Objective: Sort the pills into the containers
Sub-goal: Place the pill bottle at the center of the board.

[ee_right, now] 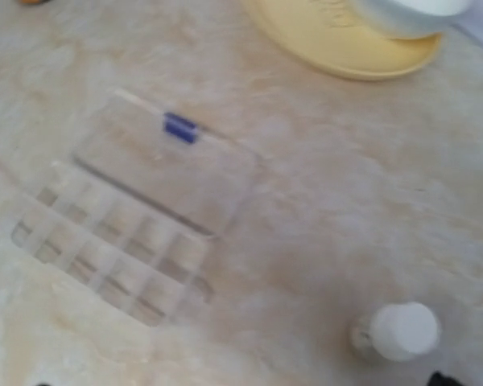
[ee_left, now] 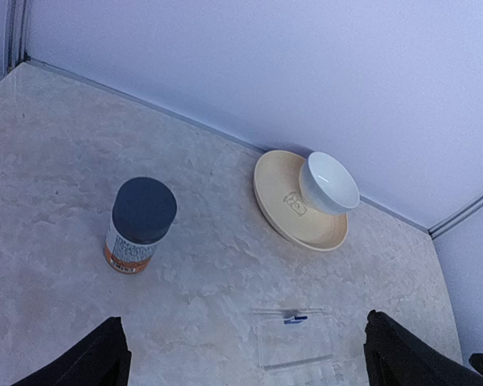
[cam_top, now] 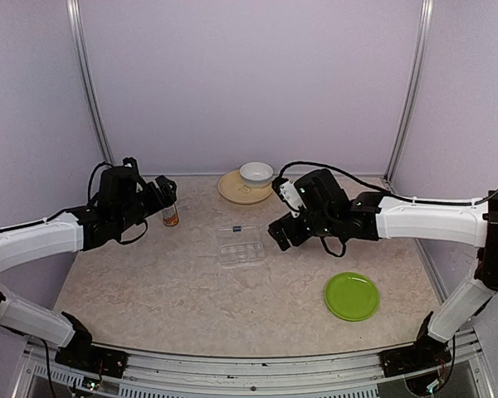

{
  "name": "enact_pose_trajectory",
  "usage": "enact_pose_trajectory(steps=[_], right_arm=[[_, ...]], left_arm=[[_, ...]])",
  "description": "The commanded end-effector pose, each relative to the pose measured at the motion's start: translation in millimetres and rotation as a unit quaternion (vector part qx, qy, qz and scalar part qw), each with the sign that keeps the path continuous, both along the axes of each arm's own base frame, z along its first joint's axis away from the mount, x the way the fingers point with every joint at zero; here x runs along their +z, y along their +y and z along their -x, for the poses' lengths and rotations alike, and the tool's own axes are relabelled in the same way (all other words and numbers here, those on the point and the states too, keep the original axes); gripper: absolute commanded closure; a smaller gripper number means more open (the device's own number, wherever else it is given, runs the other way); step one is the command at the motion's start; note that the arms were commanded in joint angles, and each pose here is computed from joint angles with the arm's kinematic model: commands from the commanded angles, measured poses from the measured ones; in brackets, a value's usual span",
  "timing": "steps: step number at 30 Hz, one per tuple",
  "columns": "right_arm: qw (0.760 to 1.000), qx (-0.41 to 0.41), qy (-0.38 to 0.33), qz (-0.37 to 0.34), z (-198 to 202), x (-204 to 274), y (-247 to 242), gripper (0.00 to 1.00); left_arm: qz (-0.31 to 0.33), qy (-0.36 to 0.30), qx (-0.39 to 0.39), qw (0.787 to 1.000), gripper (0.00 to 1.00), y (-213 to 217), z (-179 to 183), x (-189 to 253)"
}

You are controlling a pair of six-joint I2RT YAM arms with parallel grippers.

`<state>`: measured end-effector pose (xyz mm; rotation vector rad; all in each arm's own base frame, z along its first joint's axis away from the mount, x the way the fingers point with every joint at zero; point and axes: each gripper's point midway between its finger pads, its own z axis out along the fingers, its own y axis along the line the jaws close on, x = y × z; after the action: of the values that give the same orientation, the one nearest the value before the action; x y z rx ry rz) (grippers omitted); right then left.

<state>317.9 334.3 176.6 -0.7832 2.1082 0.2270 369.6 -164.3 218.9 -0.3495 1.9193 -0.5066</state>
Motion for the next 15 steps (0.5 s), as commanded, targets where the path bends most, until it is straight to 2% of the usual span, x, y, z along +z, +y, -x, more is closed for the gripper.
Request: enact_pose_trajectory(steps=[1,5,8,12,15], right_arm=[[0.999,-0.03,-0.025,-0.024,2.5,23.1,-24.1,0.0],[0.996,-0.04,-0.003,-0.073,5.9,32.5,-48.9,0.0],[0.991,-0.06,-0.011,-0.115,8.7,43.8,-63.9,0.0],[0.986,-0.056,-0.039,-0.155,19.1,30.4,-74.7,0.0],[0.982,-0.084,-0.045,-0.165,18.5,16.4,-86.6,0.0]], left_arm=[[-0.043,0.025,-0.005,0.999,0.01,5.1,-25.9,19.5],[-0.056,0.053,-0.01,0.997,0.01,8.4,-51.8,40.9],[-0.058,0.049,-0.036,0.996,0.01,1.2,-63.3,53.8],[-0.067,0.049,-0.062,0.995,0.01,-5.4,-66.4,33.1],[-0.029,0.037,-0.078,0.996,0.01,-13.1,-62.7,18.5]])
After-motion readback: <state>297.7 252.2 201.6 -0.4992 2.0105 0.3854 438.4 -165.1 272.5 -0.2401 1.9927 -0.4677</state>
